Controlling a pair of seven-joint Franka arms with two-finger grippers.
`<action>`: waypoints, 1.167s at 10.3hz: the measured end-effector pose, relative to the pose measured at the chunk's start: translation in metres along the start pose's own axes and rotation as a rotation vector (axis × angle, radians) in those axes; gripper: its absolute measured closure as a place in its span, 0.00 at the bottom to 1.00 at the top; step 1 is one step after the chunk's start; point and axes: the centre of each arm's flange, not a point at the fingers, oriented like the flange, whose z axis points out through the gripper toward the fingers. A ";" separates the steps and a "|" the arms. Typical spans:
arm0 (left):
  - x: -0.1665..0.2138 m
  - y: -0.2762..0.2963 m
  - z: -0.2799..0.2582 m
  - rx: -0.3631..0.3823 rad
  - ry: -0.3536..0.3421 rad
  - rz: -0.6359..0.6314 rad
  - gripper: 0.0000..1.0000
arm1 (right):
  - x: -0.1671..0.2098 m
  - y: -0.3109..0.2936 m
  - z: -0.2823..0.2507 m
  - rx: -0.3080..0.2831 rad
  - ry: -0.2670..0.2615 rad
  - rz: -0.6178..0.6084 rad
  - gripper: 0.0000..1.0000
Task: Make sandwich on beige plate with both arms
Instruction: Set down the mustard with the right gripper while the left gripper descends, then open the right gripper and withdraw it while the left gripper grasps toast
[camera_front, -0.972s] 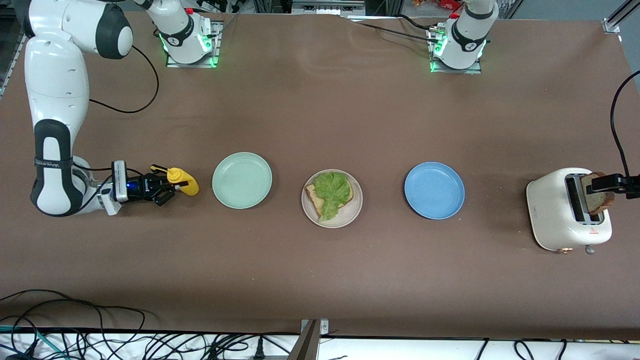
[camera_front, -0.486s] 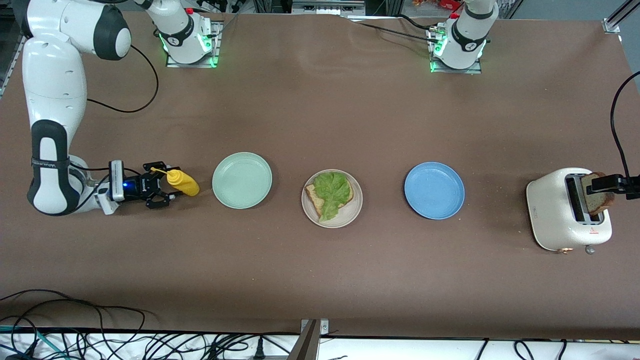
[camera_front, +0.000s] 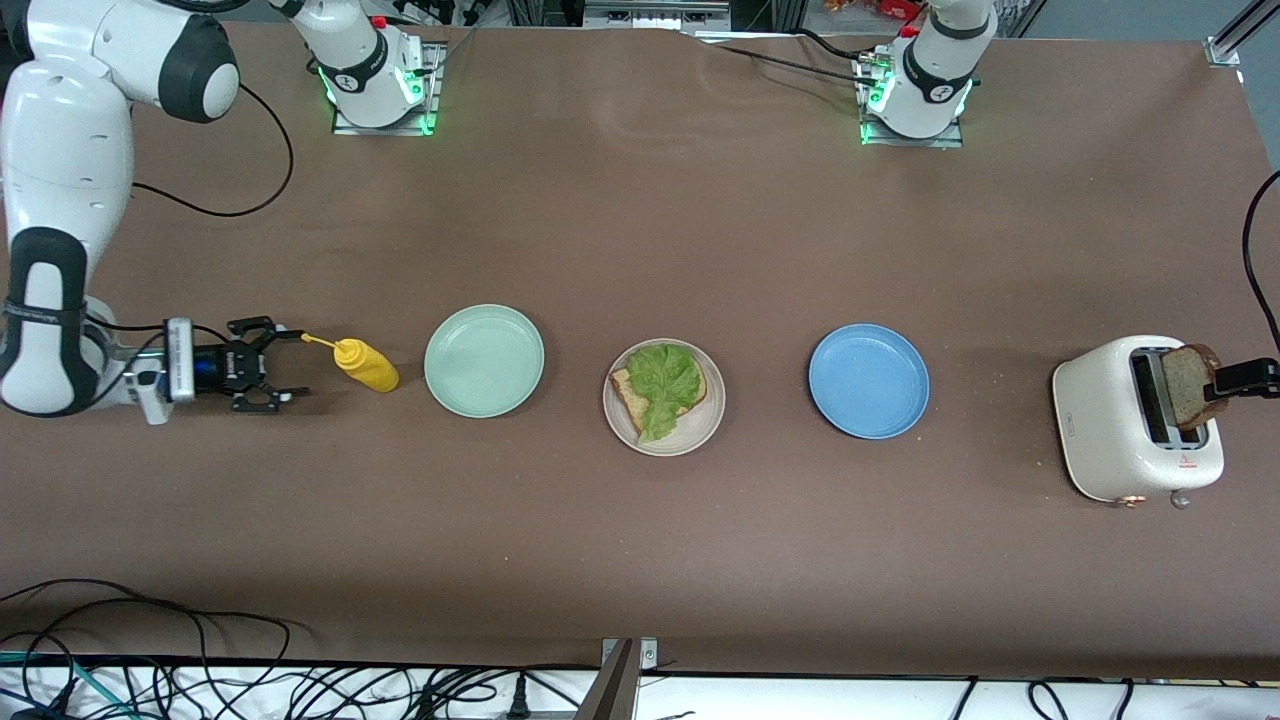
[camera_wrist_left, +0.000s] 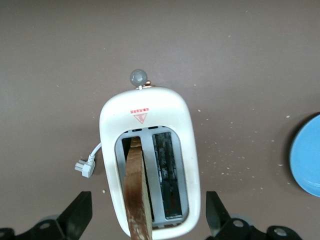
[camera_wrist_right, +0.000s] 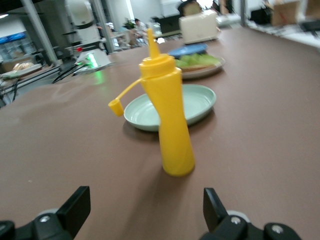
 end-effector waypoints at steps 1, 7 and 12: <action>-0.002 -0.003 0.013 0.010 -0.013 0.007 0.00 | 0.009 -0.002 -0.016 -0.020 -0.018 0.095 0.00; -0.015 -0.013 0.057 0.006 -0.049 0.005 0.11 | 0.111 0.005 -0.073 -0.119 -0.139 0.605 0.00; -0.020 -0.015 0.062 0.023 -0.054 0.018 0.83 | 0.250 0.007 -0.062 -0.196 -0.400 0.848 0.00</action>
